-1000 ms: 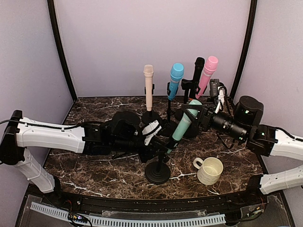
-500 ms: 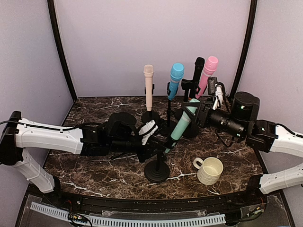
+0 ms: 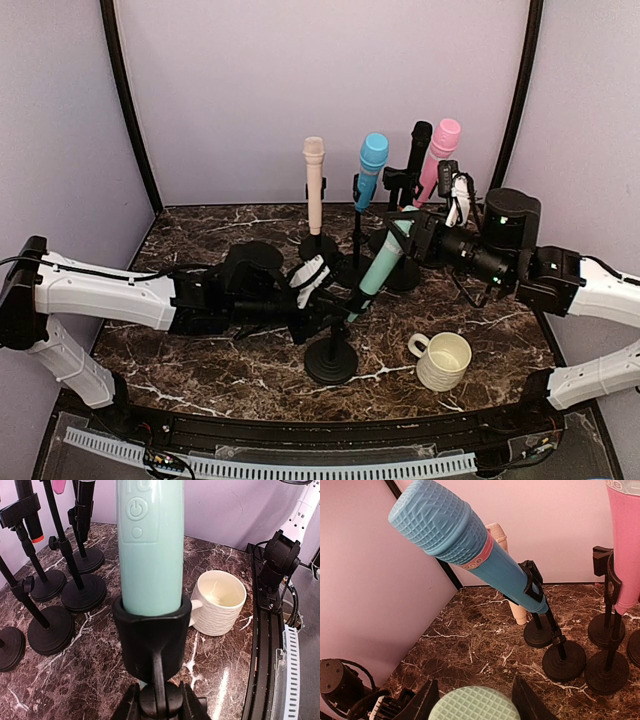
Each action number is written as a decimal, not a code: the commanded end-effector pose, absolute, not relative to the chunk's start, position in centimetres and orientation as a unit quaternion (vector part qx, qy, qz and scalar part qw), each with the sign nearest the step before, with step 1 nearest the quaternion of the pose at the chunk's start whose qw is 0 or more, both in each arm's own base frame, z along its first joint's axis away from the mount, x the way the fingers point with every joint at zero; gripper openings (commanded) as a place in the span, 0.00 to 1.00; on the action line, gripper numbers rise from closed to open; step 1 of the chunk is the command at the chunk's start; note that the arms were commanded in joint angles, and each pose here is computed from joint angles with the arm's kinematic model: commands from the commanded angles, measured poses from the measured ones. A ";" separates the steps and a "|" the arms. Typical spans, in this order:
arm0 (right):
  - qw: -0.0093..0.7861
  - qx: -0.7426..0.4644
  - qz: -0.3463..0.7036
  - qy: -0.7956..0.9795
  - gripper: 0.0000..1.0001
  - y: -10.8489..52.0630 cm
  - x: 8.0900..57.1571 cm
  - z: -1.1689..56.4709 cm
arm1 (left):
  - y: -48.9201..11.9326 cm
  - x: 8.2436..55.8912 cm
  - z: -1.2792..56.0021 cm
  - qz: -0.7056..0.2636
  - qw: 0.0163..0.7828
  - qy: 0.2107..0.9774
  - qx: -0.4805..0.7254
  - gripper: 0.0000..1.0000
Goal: Remove the microphone from the stand
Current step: Remove the microphone from the microphone stand, then pass from the right arm to the left, then place the microphone at the center of the board.
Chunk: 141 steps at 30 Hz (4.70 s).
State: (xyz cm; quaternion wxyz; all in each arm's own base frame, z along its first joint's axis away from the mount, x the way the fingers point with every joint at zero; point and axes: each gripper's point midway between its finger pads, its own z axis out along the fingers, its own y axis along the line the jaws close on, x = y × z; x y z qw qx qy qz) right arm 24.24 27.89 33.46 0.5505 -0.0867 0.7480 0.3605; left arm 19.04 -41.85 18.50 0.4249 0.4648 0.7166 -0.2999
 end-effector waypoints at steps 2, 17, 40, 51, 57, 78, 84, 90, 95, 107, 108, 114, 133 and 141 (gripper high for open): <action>0.680 0.032 0.262 0.684 0.03 20.8 27.6 41.0 | -35.4 16.6 9.1 -0.203 0.285 0.794 0.496 0.00; 0.689 0.035 0.252 0.679 0.03 20.3 27.6 41.8 | -34.5 16.6 8.1 -0.190 0.284 0.797 0.497 0.00; 0.663 -0.045 0.313 0.679 0.03 20.6 24.0 41.3 | -38.9 20.0 20.0 -0.241 0.415 0.752 0.452 0.80; 0.624 -0.184 0.464 0.601 0.05 25.5 18.7 45.4 | -41.6 18.3 32.9 -0.363 0.486 0.657 0.448 0.86; 0.588 -0.257 0.526 0.558 0.04 29.3 16.9 45.6 | -43.7 16.1 35.9 -0.428 0.478 0.605 0.471 0.86; 0.564 -0.308 0.554 0.528 0.05 32.6 16.0 45.4 | -45.3 16.7 37.0 -0.482 0.490 0.579 0.439 0.58; 0.566 -0.308 0.550 0.531 0.05 32.9 16.1 45.2 | -45.1 17.3 36.1 -0.473 0.483 0.595 0.434 0.35; 0.572 -0.296 0.541 0.542 0.11 32.7 16.7 45.1 | -44.6 17.8 36.2 -0.463 0.493 0.602 0.425 0.21; 0.581 -0.288 0.535 0.541 0.49 32.2 16.9 45.5 | -43.1 19.3 36.5 -0.434 0.511 0.622 0.406 0.09; 0.602 -0.218 0.461 0.614 0.80 29.8 20.0 41.8 | -33.7 25.4 34.7 -0.313 0.507 0.733 0.329 0.09; 0.602 -0.209 0.453 0.624 0.80 29.6 20.4 41.3 | -31.9 27.0 34.1 -0.299 0.507 0.748 0.308 0.09; 0.592 -0.167 0.414 0.671 0.80 28.3 21.9 37.7 | -24.0 34.6 27.5 -0.226 0.459 0.826 0.235 0.12; 0.559 -0.097 0.388 0.726 0.80 25.4 22.2 31.8 | -10.4 49.6 9.7 -0.064 0.297 0.943 0.137 0.07; 0.544 -0.101 0.384 0.739 0.80 26.2 22.5 30.6 | -5.6 50.4 6.8 -0.022 0.268 0.958 0.105 0.12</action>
